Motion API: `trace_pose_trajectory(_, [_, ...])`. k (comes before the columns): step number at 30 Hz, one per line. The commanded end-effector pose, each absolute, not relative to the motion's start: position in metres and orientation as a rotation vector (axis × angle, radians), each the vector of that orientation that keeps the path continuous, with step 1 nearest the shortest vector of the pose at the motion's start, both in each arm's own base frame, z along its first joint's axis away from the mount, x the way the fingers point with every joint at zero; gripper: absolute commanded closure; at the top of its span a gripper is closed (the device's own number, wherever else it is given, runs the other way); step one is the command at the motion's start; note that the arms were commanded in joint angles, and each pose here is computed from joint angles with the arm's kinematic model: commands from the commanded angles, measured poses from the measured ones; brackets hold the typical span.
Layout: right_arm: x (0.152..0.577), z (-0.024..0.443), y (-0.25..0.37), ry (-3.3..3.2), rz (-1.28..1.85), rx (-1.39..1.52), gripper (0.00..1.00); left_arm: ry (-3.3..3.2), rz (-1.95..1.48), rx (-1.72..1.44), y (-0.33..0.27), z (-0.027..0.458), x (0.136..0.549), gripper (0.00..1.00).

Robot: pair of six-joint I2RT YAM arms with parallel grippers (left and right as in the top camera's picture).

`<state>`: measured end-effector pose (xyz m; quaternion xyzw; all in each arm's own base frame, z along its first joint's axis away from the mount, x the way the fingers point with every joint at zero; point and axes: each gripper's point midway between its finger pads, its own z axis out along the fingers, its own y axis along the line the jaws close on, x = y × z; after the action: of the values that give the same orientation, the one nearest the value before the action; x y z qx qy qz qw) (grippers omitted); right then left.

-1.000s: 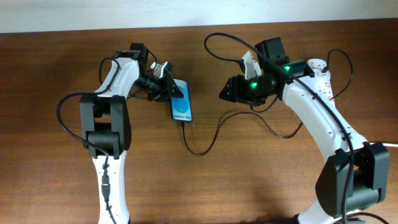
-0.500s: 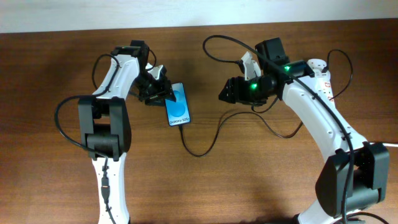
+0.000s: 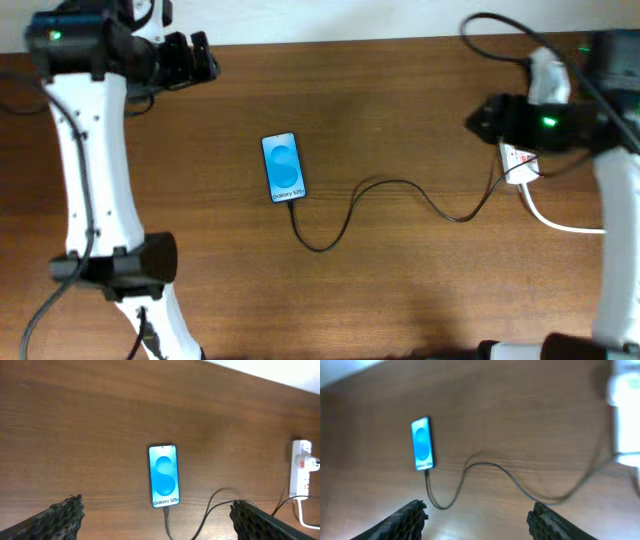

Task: Plug charger to phone and switch on socket
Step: 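Move the right gripper to the power strip's orange switch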

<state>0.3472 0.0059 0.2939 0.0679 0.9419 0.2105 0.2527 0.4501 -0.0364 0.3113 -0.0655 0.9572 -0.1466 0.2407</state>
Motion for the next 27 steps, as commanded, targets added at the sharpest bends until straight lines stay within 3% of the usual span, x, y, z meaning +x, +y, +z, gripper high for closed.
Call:
trace_pose_trajectory(1, [0.333, 0.312, -0.035, 2.493, 0.496, 0.3, 0.29, 2.598, -0.384, -0.191, -0.034, 0.322, 0.443, 0.01])
trace_pose_trajectory(13, [0.328, 0.305, -0.069, 2.508, 0.345, 0.415, 0.28, 2.6, -0.385, -0.192, -0.034, 0.322, 0.443, 0.01])
trace_pose_trajectory(17, [0.334, 0.293, -0.092, 2.519, 0.275, 0.54, 0.24, 2.6, -0.385, -0.192, -0.034, 0.322, 0.443, 0.01])
trace_pose_trajectory(22, [0.341, 0.325, -0.2, 2.199, 0.224, 0.761, 0.22, 2.6, -0.385, -0.192, -0.034, 0.322, 0.443, 0.01])
trace_pose_trajectory(27, [0.365, 0.245, -0.269, 2.252, 0.27, 0.928, 0.22, 2.6, -0.385, -0.192, -0.034, 0.322, 0.443, 0.01])
